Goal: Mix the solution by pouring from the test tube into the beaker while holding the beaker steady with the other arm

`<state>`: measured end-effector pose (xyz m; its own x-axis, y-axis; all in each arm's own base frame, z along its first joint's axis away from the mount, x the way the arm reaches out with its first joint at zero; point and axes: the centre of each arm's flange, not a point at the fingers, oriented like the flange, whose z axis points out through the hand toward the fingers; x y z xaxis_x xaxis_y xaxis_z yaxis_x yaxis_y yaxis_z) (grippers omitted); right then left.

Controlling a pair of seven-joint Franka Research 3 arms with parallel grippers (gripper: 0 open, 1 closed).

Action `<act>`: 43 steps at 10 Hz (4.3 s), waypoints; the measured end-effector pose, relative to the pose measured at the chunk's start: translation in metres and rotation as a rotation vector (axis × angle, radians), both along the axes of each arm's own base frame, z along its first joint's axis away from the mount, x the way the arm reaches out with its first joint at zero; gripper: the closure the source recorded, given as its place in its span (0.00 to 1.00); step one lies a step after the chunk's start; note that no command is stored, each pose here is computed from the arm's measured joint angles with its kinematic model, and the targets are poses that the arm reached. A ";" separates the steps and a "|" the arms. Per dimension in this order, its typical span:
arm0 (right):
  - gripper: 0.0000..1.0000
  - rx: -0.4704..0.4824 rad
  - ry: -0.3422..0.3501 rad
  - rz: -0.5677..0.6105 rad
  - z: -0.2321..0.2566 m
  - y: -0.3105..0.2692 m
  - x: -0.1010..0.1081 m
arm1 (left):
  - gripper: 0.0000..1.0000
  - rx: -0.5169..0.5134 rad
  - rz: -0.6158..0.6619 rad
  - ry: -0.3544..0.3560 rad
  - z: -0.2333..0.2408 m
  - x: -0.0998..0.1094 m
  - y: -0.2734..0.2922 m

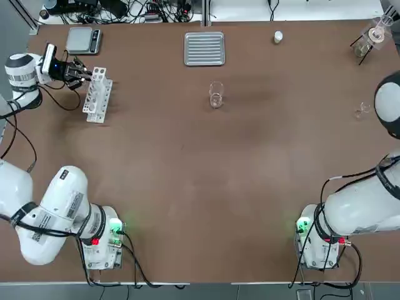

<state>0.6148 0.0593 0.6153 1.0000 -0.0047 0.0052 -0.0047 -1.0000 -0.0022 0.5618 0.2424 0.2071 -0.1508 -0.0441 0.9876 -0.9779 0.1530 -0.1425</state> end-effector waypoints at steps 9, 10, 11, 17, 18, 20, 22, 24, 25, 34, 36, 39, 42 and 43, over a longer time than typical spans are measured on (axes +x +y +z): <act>0.00 -0.012 0.025 -0.049 0.039 -0.044 -0.071 | 0.78 -0.012 0.039 0.049 -0.025 0.004 0.004; 0.00 -0.012 0.024 -0.054 0.039 -0.045 -0.071 | 0.78 -0.008 0.036 0.053 -0.026 0.004 0.003; 0.00 -0.012 0.026 -0.060 0.038 -0.048 -0.071 | 0.78 -0.003 0.034 0.058 -0.029 0.005 0.001; 0.00 -0.014 0.052 -0.077 0.017 -0.051 -0.069 | 0.78 0.018 0.027 0.080 -0.039 0.008 -0.004; 0.00 -0.013 0.048 -0.077 0.018 -0.051 -0.069 | 0.78 0.014 0.036 0.086 -0.042 0.008 -0.003; 0.00 -0.013 0.043 -0.077 0.018 -0.051 -0.068 | 0.78 0.010 0.039 0.087 -0.043 0.007 -0.002; 0.00 -0.012 0.029 -0.077 0.019 -0.051 -0.066 | 0.78 0.007 0.041 0.089 -0.044 0.007 -0.002; 0.00 -0.010 0.026 -0.076 0.019 -0.050 -0.066 | 0.78 0.001 0.044 0.093 -0.049 0.007 -0.002; 0.00 -0.010 0.025 -0.076 0.020 -0.050 -0.066 | 0.78 -0.005 0.048 0.095 -0.051 0.006 -0.002; 0.00 0.002 -0.009 -0.091 0.022 -0.054 -0.062 | 0.78 -0.040 0.087 0.136 -0.078 0.000 0.004; 0.00 0.003 -0.007 -0.091 0.021 -0.054 -0.062 | 0.78 -0.039 0.090 0.130 -0.077 0.001 0.005; 0.00 0.004 -0.004 -0.091 0.017 -0.054 -0.062 | 0.78 -0.042 0.087 0.105 -0.078 0.000 0.004; 0.00 0.004 -0.005 -0.091 0.017 -0.054 -0.061 | 0.70 -0.042 0.087 0.102 -0.078 0.000 0.005; 0.00 0.004 -0.005 -0.091 0.017 -0.054 -0.061 | 0.56 -0.042 0.088 0.102 -0.078 0.000 0.005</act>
